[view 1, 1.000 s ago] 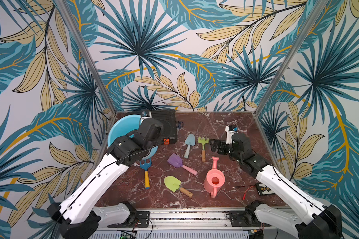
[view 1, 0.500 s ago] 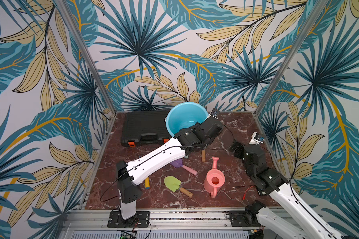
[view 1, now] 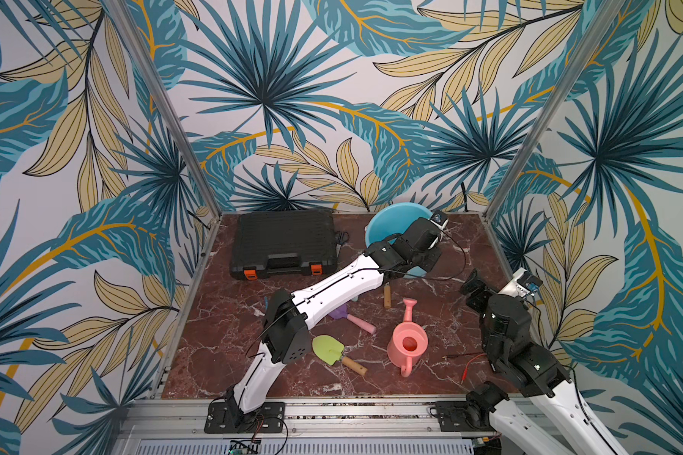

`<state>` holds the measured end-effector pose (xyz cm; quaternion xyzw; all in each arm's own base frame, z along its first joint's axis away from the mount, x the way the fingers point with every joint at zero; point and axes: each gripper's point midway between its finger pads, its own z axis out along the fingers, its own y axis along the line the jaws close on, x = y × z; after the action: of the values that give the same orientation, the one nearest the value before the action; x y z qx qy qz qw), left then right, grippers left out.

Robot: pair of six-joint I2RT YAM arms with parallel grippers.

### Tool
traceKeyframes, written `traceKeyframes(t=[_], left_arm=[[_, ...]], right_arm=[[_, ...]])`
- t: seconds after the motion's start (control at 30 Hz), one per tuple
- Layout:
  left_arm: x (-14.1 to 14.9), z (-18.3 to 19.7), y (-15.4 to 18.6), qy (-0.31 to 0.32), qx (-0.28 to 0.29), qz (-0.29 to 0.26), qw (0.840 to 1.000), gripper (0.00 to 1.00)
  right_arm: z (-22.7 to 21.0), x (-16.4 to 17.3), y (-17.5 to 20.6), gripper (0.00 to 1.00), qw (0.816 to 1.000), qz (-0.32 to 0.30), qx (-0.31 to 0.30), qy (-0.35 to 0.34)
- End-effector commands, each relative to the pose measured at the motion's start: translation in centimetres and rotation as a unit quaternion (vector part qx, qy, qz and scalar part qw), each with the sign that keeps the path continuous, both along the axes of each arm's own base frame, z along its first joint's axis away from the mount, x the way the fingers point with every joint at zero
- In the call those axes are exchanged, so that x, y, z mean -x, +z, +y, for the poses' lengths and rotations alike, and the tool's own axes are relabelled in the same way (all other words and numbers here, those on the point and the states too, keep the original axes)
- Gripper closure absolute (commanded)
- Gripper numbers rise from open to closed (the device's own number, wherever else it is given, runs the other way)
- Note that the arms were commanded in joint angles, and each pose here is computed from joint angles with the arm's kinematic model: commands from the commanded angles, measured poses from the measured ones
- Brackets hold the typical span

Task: Organize the gardening tools
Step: Adjust the gardening tool at the center of the board.

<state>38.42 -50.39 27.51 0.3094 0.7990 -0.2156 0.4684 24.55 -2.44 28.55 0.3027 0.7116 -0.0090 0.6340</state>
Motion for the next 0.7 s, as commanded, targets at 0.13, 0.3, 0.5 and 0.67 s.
traceKeyframes(t=[0.13, 0.3, 0.5, 0.67], left_arm=[[-0.6, -4.1, 4.3, -0.069, 0.13, -0.01, 0.989, 0.96], [-3.2, -3.0, 0.0, -0.022, 0.099, 0.022, 0.995, 0.96], [-6.2, 1.4, -4.0, 0.072, 0.011, 0.033, 0.997, 0.97], [-6.7, 5.0, -5.0, 0.13, -0.065, 0.028, 0.989, 0.97]], right_arm=[[-0.2, -0.3, -1.2, 0.01, 1.0, 0.02, 0.016, -0.014], [0.2, -0.7, -1.4, 0.0, 1.0, 0.025, 0.015, -0.004], [0.5, -0.9, -1.5, 0.01, 1.0, 0.026, 0.014, 0.002], [0.7, -1.1, -1.7, 0.01, 0.999, 0.029, 0.014, 0.007]])
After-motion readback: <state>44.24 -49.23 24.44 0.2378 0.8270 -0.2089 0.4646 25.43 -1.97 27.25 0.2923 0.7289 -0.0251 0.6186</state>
